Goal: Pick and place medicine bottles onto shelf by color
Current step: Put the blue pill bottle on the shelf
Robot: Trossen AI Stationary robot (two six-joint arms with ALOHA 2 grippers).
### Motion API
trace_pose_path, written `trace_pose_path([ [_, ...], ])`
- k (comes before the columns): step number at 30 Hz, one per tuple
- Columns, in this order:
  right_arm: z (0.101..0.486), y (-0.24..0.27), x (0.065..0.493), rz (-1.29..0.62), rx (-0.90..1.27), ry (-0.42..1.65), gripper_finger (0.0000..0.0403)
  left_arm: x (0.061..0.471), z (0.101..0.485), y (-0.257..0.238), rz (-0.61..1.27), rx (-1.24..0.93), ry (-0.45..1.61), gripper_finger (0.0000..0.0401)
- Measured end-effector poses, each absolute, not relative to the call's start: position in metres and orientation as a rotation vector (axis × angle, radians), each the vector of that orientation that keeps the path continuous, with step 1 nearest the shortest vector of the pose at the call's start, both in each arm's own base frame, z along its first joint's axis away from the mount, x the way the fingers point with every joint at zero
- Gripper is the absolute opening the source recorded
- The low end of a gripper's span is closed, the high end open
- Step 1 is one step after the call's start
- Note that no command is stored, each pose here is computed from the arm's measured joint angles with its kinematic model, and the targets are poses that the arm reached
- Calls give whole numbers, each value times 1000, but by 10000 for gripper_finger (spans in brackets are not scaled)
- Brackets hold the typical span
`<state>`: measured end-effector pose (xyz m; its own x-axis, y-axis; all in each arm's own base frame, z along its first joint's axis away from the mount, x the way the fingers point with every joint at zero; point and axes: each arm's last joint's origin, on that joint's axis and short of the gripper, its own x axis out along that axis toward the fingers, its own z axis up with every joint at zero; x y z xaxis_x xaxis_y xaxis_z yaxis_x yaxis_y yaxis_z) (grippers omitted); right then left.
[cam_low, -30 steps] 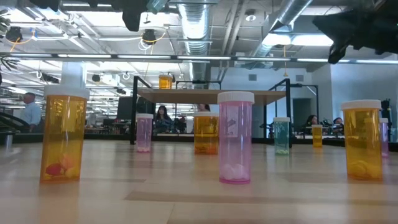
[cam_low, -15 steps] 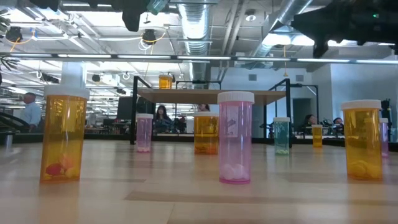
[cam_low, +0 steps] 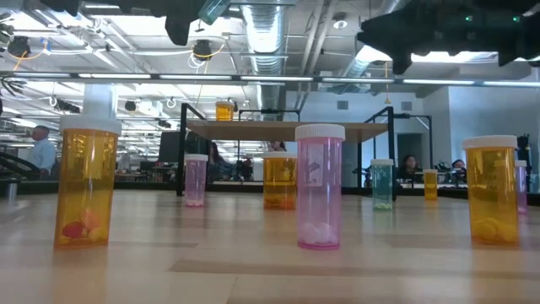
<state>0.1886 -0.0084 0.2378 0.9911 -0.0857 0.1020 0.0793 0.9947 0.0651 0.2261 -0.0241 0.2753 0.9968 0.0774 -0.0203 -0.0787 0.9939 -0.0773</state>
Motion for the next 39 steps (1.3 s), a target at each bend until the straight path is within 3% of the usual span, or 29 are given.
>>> trace_pose_path([
  [27,250,-8,192,-56,80,-125,143,226,275,-24,77,-83,17,78],
  [39,253,2,192,-3,81,-149,182,243,269,-26,37,-80,-33,78],
])
